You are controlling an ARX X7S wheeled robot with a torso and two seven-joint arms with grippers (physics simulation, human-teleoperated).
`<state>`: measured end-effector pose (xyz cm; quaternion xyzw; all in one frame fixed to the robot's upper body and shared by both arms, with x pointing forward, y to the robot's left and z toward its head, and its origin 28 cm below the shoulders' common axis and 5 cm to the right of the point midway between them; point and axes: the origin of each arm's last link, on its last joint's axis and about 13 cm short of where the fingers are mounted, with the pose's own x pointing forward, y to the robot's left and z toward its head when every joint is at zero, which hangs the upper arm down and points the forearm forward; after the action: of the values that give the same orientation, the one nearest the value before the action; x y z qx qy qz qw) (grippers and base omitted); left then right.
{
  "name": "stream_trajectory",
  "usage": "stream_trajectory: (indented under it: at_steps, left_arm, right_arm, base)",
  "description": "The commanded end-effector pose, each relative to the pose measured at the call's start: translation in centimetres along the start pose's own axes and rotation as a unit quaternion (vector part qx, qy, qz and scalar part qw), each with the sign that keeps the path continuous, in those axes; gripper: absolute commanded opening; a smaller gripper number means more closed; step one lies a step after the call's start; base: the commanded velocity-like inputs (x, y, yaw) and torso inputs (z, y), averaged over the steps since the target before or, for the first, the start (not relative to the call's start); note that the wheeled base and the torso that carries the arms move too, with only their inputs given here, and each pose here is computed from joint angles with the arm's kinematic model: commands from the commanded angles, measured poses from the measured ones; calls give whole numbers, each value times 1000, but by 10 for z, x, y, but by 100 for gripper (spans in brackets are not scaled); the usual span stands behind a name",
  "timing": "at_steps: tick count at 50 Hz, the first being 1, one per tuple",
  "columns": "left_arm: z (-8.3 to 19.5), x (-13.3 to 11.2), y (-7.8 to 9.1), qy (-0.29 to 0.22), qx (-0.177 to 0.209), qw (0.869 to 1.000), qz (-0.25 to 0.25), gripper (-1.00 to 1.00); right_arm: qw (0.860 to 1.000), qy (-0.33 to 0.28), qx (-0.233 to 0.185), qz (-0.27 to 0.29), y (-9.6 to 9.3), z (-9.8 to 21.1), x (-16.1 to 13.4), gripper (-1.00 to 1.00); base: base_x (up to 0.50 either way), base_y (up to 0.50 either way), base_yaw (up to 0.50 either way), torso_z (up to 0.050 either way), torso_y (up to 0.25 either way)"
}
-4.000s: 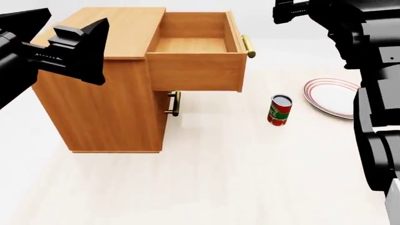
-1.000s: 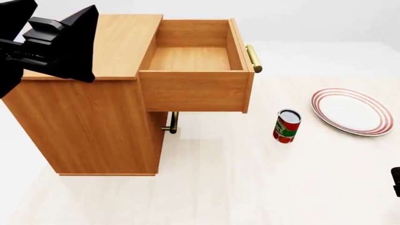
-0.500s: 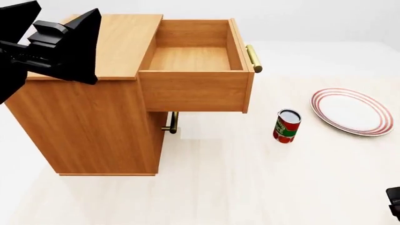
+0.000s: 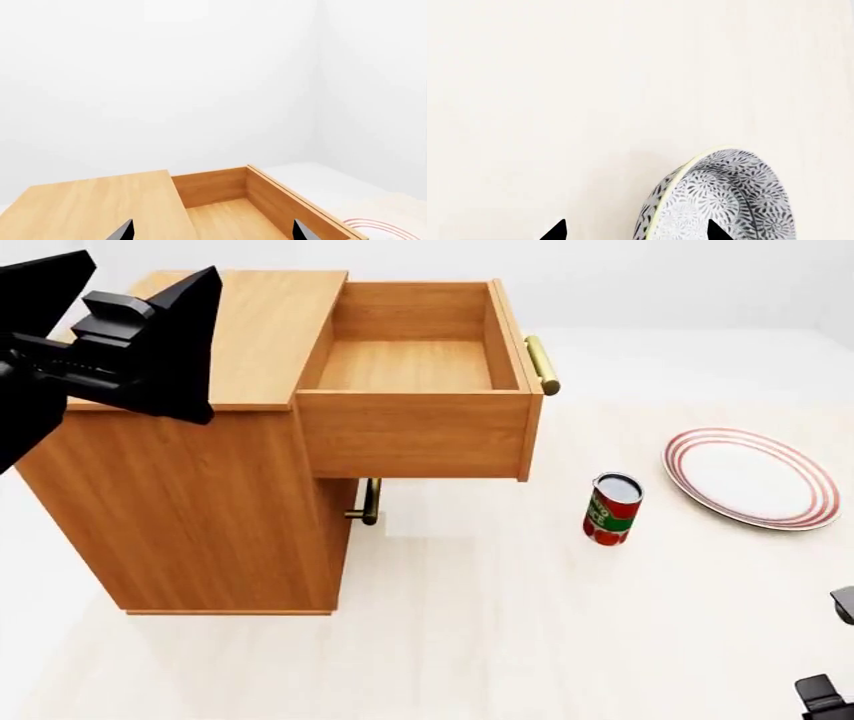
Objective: Put the bowl in the top drawer of the cabinet.
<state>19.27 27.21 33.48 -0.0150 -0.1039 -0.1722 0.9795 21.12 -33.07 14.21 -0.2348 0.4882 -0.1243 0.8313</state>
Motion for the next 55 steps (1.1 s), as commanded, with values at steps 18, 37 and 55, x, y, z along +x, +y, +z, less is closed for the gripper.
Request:
stream_trajectory:
  at_steps: [18, 37, 55]
  left_arm:
    - [1, 0, 0, 2, -1, 1000, -1, 100]
    - [1, -1, -1, -2, -2, 1000, -2, 100]
    - [2, -6, -1, -7, -3, 1000, 6, 100]
  right_arm:
    - [998, 49, 1, -38, 0, -19, 8, -100]
    - [998, -1, -15, -56, -29, 12, -47, -100]
    - [985, -140, -92, -47, -64, 104, -134, -100]
  base:
    - [0, 0, 0, 0, 0]
    - [0, 0, 0, 0, 0]
    - [0, 0, 0, 0, 1]
